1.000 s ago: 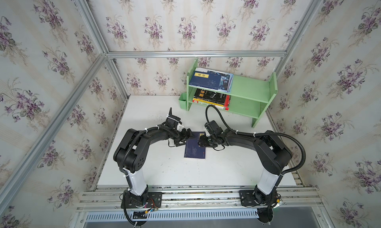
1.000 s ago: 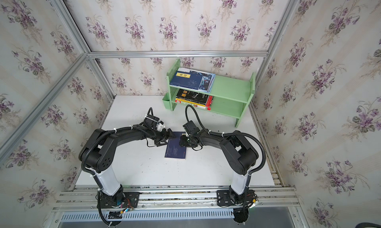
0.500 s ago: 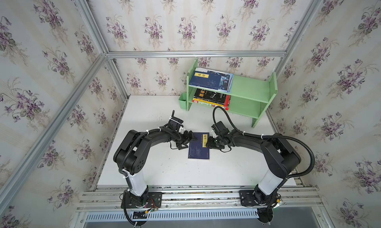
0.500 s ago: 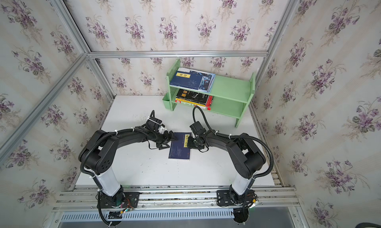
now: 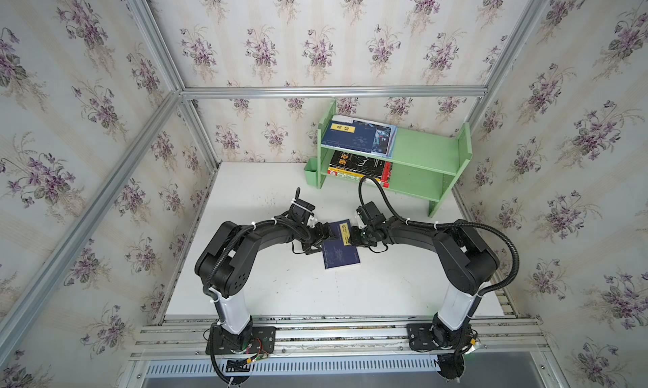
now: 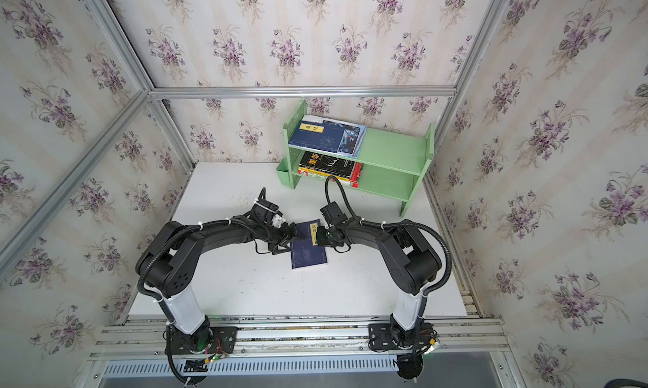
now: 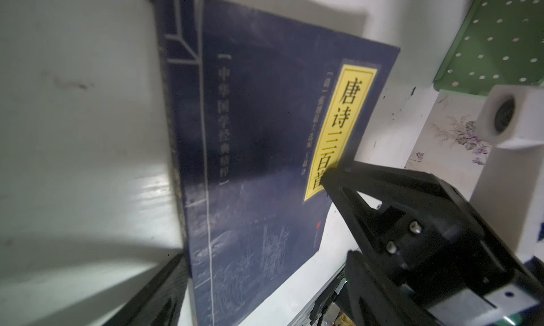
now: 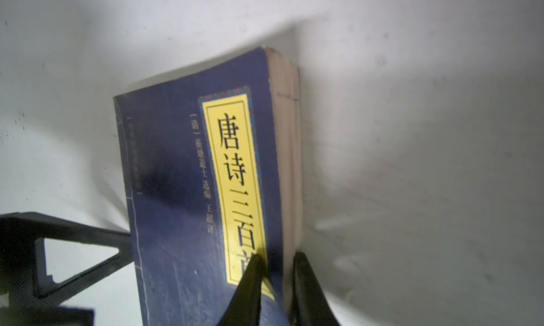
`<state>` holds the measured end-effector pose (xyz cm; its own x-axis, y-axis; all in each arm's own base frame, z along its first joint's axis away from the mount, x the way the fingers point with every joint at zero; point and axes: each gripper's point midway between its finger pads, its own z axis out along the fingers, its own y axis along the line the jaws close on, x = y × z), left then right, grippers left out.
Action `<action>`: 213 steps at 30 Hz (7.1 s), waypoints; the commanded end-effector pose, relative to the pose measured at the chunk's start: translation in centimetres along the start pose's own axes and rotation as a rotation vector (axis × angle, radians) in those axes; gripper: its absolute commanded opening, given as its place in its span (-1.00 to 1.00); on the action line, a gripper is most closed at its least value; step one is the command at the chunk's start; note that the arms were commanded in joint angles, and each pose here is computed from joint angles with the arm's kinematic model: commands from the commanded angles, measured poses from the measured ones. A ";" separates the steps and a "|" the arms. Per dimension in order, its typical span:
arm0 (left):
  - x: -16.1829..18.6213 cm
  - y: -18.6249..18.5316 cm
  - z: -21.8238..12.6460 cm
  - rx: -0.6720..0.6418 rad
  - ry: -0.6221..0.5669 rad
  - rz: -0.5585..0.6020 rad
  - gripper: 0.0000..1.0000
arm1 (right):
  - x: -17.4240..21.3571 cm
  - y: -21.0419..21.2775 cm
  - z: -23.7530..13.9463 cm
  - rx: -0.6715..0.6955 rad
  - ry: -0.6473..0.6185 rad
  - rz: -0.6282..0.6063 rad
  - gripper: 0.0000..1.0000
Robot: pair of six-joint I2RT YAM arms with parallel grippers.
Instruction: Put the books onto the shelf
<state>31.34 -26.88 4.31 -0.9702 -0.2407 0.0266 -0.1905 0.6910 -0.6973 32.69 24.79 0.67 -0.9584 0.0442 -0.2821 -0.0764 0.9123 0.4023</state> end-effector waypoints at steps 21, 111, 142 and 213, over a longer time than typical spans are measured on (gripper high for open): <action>-2.5 -5.5 -4.7 0.455 -0.207 -0.064 0.21 | 4.1 0.4 1.0 -0.034 0.203 -0.035 -0.59; -2.6 -28.1 -30.8 0.479 -0.591 0.569 -0.84 | -9.5 4.2 -29.6 -0.227 -0.767 0.074 0.99; -10.5 -35.7 -34.1 0.645 -0.720 0.632 -0.80 | -10.8 1.6 -33.0 -0.202 -0.845 0.242 0.99; -15.0 -33.8 -31.8 0.789 -0.739 0.390 0.57 | -23.2 16.8 -37.8 -1.162 -0.604 0.028 -0.89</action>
<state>48.44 -24.66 50.65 -0.5318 -0.7025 -0.4730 0.4730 0.2170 -0.8540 45.73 23.69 45.94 -0.6552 0.6111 -0.4441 -0.5096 0.0765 0.8570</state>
